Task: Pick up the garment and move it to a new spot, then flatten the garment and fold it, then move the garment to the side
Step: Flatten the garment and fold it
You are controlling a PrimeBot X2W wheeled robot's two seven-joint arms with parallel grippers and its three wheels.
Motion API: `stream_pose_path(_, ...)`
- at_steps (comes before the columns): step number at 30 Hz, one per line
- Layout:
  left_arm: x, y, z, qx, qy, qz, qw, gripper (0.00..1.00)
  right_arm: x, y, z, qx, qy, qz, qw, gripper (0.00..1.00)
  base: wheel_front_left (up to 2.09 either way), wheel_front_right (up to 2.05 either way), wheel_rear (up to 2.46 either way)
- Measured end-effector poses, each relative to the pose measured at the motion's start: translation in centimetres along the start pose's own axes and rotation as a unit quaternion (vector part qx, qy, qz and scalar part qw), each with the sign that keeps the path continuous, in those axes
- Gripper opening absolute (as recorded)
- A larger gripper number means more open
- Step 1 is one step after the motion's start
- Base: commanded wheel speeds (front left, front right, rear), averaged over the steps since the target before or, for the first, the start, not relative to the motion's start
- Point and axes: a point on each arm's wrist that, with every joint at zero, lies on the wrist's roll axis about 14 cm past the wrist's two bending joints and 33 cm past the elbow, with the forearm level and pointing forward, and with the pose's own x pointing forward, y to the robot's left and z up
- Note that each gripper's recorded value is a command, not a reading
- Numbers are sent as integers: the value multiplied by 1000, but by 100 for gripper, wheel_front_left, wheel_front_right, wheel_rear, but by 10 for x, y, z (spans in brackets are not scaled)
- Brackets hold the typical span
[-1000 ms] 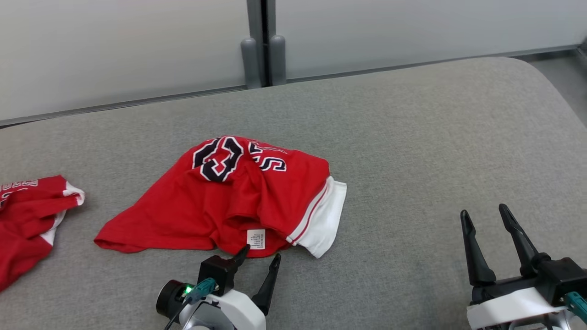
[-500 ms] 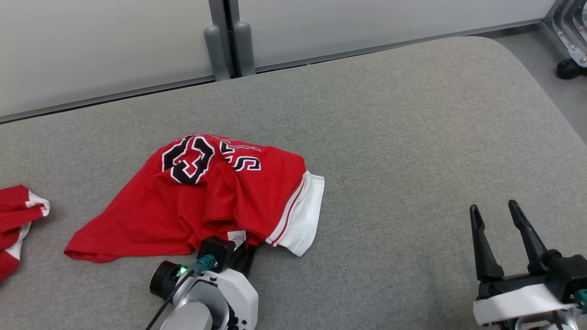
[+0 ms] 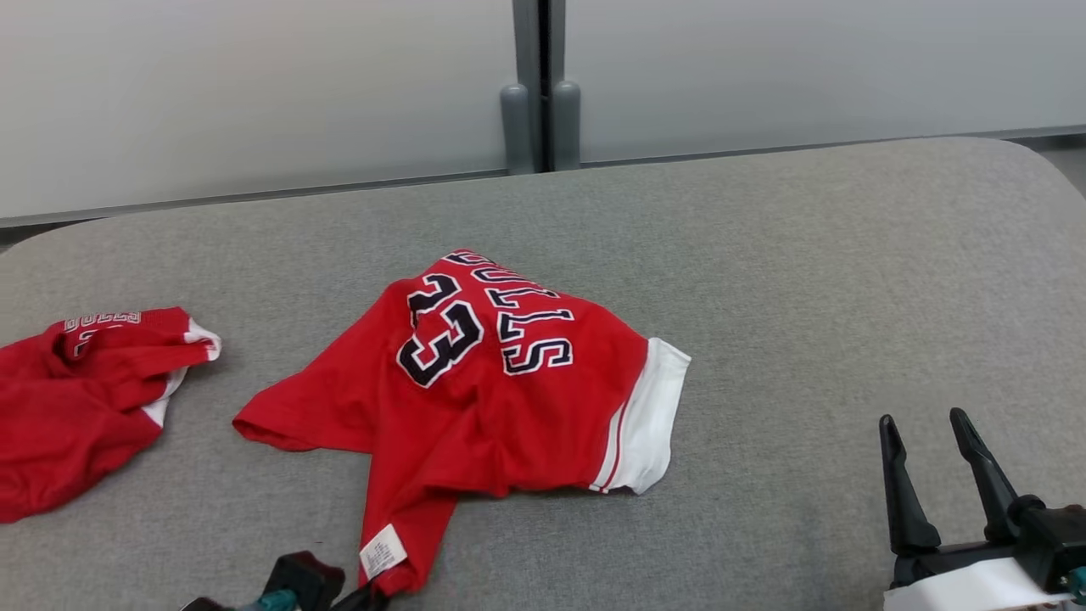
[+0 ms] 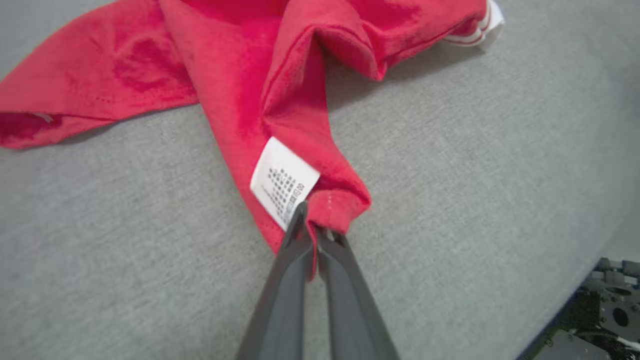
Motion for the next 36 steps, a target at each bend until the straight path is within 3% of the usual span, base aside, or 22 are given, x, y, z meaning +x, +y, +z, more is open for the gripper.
stream_pose_path(10, -73, 25, -32, -39, 49, 62, 996, 0, 4, 19, 5, -1, -8, 30, 1000, 100, 0, 0, 0)
stream_pose_path(11, -74, 27, -31, -55, 41, 70, 995, 11, 4, 19, 5, -1, -8, 30, 1000, 100, 0, 0, 0)
stream_pose_path(12, -75, 29, -32, -66, 34, 79, 994, 60, 3, 19, 4, -1, -8, 30, 1000, 100, 0, 0, 0)
stream_pose_path(13, -75, 31, -35, -70, 34, 85, 993, 100, 3, 19, 4, -1, -7, 30, 1000, 100, 0, 0, 0)
stream_pose_path(20, -88, 56, -60, -151, 49, 160, 974, 100, -3, 12, 7, -4, -11, 19, 1000, 100, 0, 0, 0)
stream_pose_path(25, -91, 74, 9, -133, -50, 196, 970, 100, -7, 2, 11, -13, -16, 5, 1000, 100, 0, 0, 0)
stream_pose_path(29, -64, 38, 79, -105, -129, 123, 978, 100, -8, 0, 13, -13, -18, 1, 1000, 100, 0, 0, 0)
stream_pose_path(34, -3, -37, 134, -55, -152, -19, 987, 100, -3, -6, 18, -10, -26, -9, 1000, 100, 0, 0, 0)
stream_pose_path(35, 22, -68, 144, -19, -141, -72, 987, 100, -3, -11, 19, -10, -26, -17, 999, 100, 0, 0, 0)
stream_pose_path(36, 22, -68, 144, -19, -141, -72, 987, 100, -3, -11, 19, -10, -26, -17, 999, 100, 0, 0, 0)
